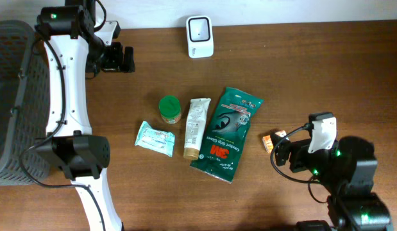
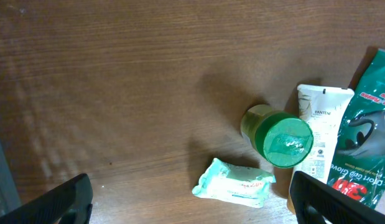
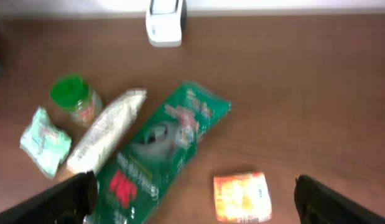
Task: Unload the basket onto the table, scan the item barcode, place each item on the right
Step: 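Move the right gripper to the Kleenex pack and grasp it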
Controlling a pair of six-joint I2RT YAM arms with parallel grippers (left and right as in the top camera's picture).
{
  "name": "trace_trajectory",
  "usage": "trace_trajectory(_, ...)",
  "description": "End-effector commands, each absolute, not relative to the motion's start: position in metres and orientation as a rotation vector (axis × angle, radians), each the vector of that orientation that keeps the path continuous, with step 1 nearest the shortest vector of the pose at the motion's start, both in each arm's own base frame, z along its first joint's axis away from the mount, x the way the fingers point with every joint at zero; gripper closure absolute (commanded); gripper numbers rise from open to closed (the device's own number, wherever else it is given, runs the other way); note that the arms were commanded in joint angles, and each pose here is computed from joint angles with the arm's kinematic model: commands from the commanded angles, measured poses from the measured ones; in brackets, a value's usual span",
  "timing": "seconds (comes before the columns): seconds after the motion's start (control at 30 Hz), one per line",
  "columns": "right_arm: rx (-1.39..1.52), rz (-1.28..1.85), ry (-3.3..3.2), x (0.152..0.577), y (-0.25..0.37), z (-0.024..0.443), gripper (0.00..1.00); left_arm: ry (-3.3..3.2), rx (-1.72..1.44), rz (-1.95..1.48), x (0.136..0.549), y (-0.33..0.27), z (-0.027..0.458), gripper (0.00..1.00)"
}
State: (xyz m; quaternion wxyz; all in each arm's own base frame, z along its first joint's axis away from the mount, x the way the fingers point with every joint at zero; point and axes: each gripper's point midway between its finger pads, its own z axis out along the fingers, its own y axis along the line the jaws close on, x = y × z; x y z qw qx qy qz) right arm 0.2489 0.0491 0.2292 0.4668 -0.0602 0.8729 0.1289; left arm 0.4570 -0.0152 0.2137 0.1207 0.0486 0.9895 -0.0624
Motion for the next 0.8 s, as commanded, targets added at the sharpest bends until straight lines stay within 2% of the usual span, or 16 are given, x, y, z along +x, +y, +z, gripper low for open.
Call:
trace_trajectory(0.0, -0.171, 0.308, 2.207, 0.257, 0.048, 0.234, 0.02, 2.868, 0.140, -0.168, 0.456, -0.013, 0.223, 0.01)
trace_trajectory(0.27, -0.184, 0.442, 2.386, 0.275, 0.062, 0.195, 0.02, 2.868, 0.140, -0.168, 0.456, -0.013, 0.223, 0.01)
trace_trajectory(0.4, -0.229, 0.699, 2.371, 0.291, 0.092, 0.188, 0.02, 2.868, 0.140, -0.168, 0.456, -0.013, 0.223, 0.01)
trace_trajectory(0.53, -0.161, 0.740, 2.471, 0.305, 0.093, 0.162, 0.02, 2.868, 0.140, -0.168, 0.456, -0.013, 0.223, 0.01)
trace_trajectory(0.6, -0.132, 0.698, 2.565, 0.314, 0.090, 0.154, 0.02, 2.868, 0.140, -0.168, 0.456, -0.013, 0.223, 0.01)
trace_trajectory(0.67, -0.081, 0.475, 2.729, 0.329, 0.071, 0.140, 0.01, 2.868, 0.140, -0.168, 0.456, -0.013, 0.223, 0.01)
trace_trajectory(0.7, -0.067, 0.415, 2.798, 0.335, 0.066, 0.132, 0.06, 2.868, 0.140, -0.168, 0.456, -0.013, 0.223, 0.01)
trace_trajectory(0.77, -0.053, 0.419, 2.879, 0.335, 0.065, 0.117, 0.30, 2.868, 0.140, -0.168, 0.456, -0.013, 0.223, 0.01)
